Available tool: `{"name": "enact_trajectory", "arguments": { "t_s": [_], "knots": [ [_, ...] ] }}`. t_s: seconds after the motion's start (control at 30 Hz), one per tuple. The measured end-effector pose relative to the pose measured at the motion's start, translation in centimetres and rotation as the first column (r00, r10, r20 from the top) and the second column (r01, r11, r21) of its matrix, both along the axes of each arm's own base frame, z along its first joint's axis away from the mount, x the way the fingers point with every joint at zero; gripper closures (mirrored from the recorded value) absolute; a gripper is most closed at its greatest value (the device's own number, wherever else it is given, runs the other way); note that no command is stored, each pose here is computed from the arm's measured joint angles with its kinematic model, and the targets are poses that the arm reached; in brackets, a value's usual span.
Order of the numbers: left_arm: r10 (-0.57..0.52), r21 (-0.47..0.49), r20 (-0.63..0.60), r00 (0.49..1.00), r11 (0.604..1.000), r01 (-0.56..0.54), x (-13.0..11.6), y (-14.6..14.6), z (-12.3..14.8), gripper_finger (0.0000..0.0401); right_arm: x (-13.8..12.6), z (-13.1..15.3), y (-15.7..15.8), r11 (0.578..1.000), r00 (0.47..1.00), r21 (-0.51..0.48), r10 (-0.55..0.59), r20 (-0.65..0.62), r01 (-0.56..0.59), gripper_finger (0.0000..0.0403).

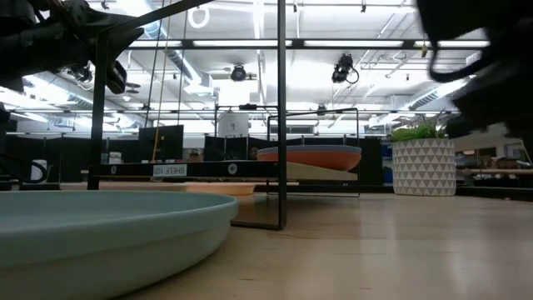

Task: Place and stack plates onto a shelf
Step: Stack the dark blue plate on top of the blue plate on the shelf

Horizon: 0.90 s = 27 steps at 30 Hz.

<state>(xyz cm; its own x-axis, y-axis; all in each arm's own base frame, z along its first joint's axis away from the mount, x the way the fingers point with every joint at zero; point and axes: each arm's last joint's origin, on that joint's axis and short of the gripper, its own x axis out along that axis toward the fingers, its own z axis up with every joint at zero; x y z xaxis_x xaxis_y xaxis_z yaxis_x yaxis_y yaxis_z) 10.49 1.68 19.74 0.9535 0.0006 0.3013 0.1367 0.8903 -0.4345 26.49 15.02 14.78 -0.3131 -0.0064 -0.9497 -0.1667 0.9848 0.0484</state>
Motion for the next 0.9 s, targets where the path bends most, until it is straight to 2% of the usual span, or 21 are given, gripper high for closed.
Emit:
{"name": "enact_trajectory", "arguments": {
  "t_s": [0.1, 0.27, 0.37, 0.57, 0.67, 0.9],
  "knots": [
    [0.0, 0.0, 0.0, 1.0, 1.0, 0.0, 0.0, 0.0, 0.0, 0.0323, 1.0, 2.1, -2.2, 0.999, 0.998, -0.04, 0.023, 0.065, -0.021, 0.039],
    [0.0, -0.001, 0.0, 1.0, 1.0, 0.0, 0.0, 0.0, 0.0, 0.0323, 1.6, 6.4, -6.6, 0.986, 0.977, -0.069, 0.16, 0.14, -0.152, 0.039],
    [0.0, 0.0, -0.001, 1.0, 1.0, 0.0, 0.0, 0.0, 0.0, 0.0323, 1.8, 9.5, -9.3, 0.976, 0.95, -0.069, 0.215, 0.226, -0.204, 0.039],
    [0.0, 0.0, 0.0, 1.0, 1.0, 0.0, 0.0, 0.0, 0.0, 0.0323, 3.4, 15.2, -15.9, 0.993, 0.906, -0.115, 0.037, 0.421, 0.013, 0.039],
    [0.0, 0.0, 0.0, 1.0, 1.0, 0.0, 0.0, 0.0, 0.0, 0.0323, 4.7, 16.6, -18.4, 0.991, 0.893, -0.132, 0.06, 0.446, -0.001, 0.039],
    [0.0, 0.0, 0.0, 1.0, 1.0, 0.0, 0.0, 0.0, 0.0, 0.0323, 8.1, 18.5, -23.3, 0.97, 0.859, -0.18, 0.227, 0.458, -0.16, 0.039]
  ]
}}
